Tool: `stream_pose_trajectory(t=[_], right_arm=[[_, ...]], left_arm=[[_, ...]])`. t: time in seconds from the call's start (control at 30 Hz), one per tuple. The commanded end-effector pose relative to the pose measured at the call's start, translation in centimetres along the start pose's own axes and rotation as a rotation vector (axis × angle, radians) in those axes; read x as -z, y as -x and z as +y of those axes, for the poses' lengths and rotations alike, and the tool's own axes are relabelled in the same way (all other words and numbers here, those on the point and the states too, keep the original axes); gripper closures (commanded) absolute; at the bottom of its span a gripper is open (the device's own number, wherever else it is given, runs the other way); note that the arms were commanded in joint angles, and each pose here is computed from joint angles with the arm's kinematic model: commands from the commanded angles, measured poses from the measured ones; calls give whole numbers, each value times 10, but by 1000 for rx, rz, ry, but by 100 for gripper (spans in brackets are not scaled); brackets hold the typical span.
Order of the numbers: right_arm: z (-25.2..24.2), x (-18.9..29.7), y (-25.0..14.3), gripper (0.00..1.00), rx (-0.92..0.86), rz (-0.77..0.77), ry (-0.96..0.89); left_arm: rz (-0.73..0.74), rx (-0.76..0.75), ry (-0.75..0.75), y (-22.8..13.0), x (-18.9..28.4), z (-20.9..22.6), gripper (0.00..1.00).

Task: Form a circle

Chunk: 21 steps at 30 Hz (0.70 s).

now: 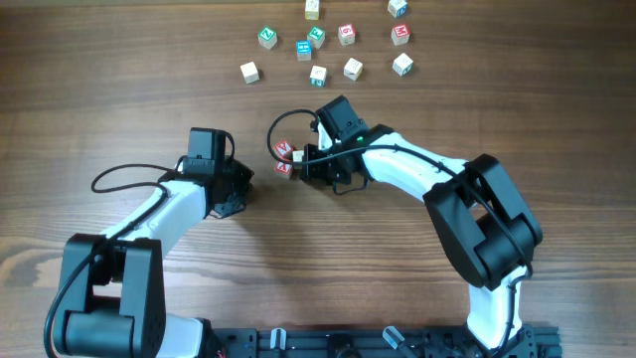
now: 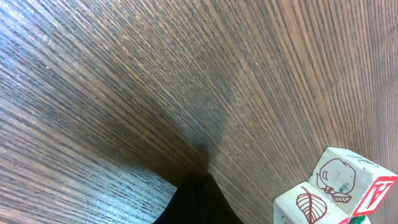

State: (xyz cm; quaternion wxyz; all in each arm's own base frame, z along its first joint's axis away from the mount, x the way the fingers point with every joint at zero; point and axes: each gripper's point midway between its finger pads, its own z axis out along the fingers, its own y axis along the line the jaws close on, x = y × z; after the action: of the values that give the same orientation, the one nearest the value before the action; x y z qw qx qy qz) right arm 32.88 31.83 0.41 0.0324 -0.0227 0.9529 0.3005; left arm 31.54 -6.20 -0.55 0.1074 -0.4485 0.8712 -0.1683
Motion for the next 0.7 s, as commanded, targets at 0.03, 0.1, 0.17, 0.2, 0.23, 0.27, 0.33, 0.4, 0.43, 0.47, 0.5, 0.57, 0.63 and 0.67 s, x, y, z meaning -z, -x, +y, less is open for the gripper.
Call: stream_pose_trajectory(t=[0.03, 0.1, 0.17, 0.2, 0.23, 0.27, 0.33, 0.4, 0.43, 0.47, 0.5, 0.57, 0.63, 0.67], right_arm=[[-10, -8, -4, 96, -23, 10, -28], [-8, -8, 0, 96, -14, -4, -18], [-7, -8, 1, 96, -12, -11, -17], [-7, -8, 1, 96, -11, -12, -17], [-8, -8, 2, 95, -10, -16, -20], [-8, -8, 3, 95, -10, -20, -21], [-7, -8, 4, 96, -7, -23, -19], [-8, -8, 6, 96, -10, -35, -24], [-10, -8, 7, 95, -26, -42, -33], [-10, -8, 7, 96, -26, -42, -34], [-10, -8, 7, 95, -26, -42, -33], [-10, -8, 7, 95, -26, -42, -33], [-10, -8, 7, 95, -26, -42, -33], [-10, -8, 7, 96, -26, -42, -33]], left_arm=[[-41, 5, 164, 4, -13, 48, 96], [-41, 5, 164, 4, -13, 48, 96], [-41, 5, 164, 4, -13, 48, 96], [-41, 5, 164, 4, -13, 48, 96], [-41, 5, 164, 4, -13, 48, 96], [-41, 5, 164, 4, -13, 48, 96], [-41, 5, 164, 4, -13, 48, 96], [-41, 5, 164, 4, -13, 48, 96], [-41, 5, 164, 4, -13, 48, 96], [-41, 5, 164, 4, -13, 48, 96], [-41, 5, 164, 4, -13, 48, 96], [-41, 5, 164, 4, -13, 48, 96], [-41, 5, 164, 4, -13, 48, 96], [-41, 5, 164, 4, -13, 48, 96]])
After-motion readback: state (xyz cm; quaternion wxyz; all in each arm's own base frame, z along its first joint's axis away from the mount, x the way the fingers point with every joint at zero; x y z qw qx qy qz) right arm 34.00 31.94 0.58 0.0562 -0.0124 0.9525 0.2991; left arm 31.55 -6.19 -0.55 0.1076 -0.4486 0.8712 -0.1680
